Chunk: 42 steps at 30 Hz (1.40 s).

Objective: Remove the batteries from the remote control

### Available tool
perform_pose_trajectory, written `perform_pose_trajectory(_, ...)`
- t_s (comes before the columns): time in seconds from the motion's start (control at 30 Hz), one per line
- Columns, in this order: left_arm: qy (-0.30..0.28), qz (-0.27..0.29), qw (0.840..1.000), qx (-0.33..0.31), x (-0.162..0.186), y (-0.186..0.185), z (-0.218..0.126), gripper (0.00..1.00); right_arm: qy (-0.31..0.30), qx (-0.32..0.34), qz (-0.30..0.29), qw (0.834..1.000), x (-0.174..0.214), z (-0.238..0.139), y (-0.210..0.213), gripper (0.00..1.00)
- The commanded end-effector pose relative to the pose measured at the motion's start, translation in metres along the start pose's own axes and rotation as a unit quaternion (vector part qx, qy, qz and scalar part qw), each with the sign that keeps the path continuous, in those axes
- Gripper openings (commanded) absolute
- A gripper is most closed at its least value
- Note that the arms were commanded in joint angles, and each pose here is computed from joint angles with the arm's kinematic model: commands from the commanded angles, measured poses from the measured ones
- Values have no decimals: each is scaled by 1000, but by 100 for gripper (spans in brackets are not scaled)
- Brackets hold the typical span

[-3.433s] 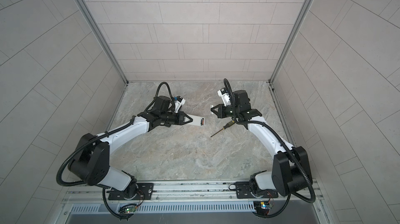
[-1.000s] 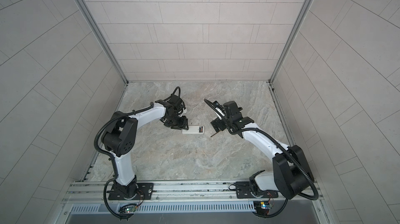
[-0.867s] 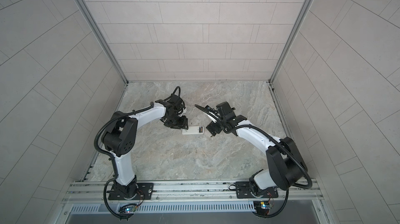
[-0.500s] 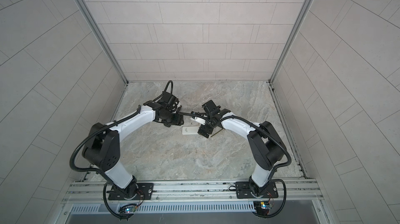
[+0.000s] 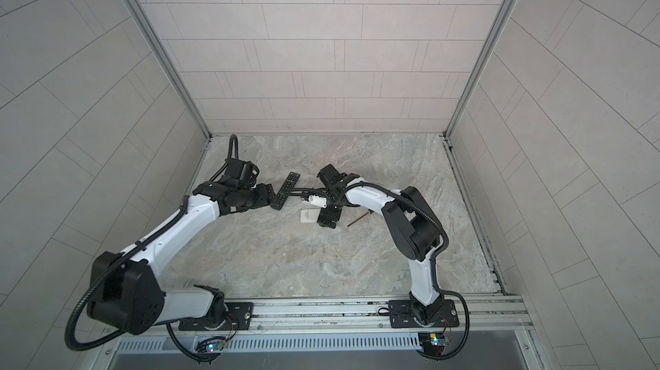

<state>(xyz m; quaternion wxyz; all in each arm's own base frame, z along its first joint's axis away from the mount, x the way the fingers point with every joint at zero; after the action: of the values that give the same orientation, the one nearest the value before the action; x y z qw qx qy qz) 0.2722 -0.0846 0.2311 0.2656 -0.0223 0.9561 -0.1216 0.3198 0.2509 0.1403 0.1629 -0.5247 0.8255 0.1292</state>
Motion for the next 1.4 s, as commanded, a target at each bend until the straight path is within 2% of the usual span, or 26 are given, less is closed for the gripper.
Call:
perform_pose_trajectory(0.0,-19,-37,999,-16,3,3,-6,80,28,-27,13,999,2,3,6,93)
perform_pose_trajectory(0.37,-18,-119,992,-34,7,8,0,83,55,-56,46,996,14,7,26,86)
perform_pose_trajectory(0.53,-2,-122,992,-17,7,4,4,83,27,-58,58,996,14,-1,32,84)
perform_pose_trajectory(0.7,-1,-133,991,-16,10,1,4,83,11,8,52,999,7,-12,20,87)
perform_pose_trajectory(0.8,-2,-138,990,-17,11,0,3,83,21,21,52,998,2,-9,8,88)
perform_pose_trajectory(1.1,-10,-148,988,-34,14,3,-3,83,70,3,47,996,0,11,0,89)
perform_pose_trajectory(1.37,-12,-165,985,-43,10,3,-6,84,82,-32,69,994,8,10,8,87)
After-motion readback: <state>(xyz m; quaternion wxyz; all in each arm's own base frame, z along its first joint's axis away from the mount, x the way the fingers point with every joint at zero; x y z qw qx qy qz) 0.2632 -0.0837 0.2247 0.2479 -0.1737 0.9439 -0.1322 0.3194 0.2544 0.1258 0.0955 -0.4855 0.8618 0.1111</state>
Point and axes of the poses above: each gripper's point midway between its finger pads, its own z axis out along the fingers, its own y axis along the line the jaws close on, x = y × z, the point moved 10 cm from there along -z, back along the fingers, and after that the axes turned 9 degrees about z, right-handed, at the moved point
